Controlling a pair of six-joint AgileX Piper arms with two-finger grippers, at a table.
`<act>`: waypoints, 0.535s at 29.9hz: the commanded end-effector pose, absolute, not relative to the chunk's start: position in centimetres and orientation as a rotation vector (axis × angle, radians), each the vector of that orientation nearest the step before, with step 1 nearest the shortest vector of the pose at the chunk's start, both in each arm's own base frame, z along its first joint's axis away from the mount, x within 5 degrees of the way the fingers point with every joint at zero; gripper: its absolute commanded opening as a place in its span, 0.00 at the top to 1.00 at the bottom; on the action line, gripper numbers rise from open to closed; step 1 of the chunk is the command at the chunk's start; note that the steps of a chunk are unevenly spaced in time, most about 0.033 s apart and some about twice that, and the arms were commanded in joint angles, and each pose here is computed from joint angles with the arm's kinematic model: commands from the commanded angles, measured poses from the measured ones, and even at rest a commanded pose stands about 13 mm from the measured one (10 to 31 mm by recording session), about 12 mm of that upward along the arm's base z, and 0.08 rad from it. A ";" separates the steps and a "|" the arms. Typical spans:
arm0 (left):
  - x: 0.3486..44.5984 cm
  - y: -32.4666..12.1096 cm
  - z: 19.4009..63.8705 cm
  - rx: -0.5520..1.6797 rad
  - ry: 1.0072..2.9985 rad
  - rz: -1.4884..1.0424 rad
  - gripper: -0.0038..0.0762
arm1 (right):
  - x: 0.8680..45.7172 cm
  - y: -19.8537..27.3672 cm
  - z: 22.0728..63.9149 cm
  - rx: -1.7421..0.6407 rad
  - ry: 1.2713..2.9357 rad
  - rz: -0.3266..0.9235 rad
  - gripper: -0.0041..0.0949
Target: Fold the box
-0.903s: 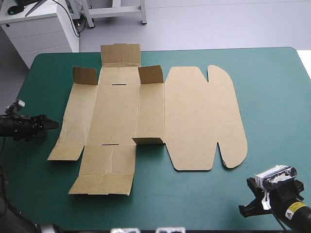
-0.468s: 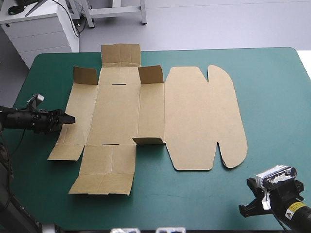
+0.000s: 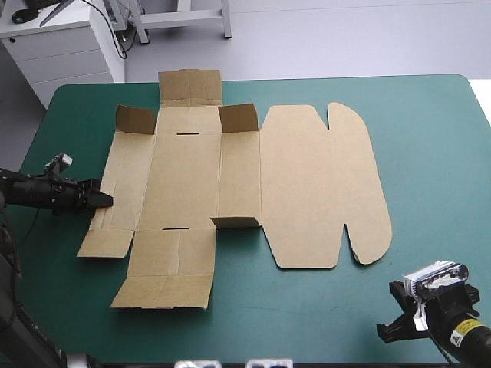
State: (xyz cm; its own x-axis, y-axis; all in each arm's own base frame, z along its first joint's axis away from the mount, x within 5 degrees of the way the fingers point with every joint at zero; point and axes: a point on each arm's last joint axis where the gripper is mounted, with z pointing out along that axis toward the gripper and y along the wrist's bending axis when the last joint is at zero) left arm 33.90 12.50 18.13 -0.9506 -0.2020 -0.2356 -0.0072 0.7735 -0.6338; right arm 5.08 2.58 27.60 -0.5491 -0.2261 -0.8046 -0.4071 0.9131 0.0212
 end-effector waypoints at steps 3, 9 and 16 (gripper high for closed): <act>33.7 11.1 20.2 -0.051 2.583 -1.123 0.95 | 5.4 2.7 28.8 -0.427 2.093 0.272 0.98; 34.1 10.4 21.3 -0.089 2.508 -1.167 0.95 | 5.4 2.7 28.8 -0.427 2.093 0.272 0.98; 34.2 8.8 23.1 -0.035 2.483 -1.161 0.95 | 5.4 2.7 28.8 -0.427 2.093 0.272 0.98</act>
State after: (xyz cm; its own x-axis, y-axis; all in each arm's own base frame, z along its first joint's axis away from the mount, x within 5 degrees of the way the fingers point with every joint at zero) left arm 34.52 10.55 19.66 -0.9309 -0.2193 -0.2919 0.0552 0.7058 -0.7063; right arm 5.07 2.61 27.60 -0.5498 -0.2238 -0.8048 -0.4079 0.9127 0.0249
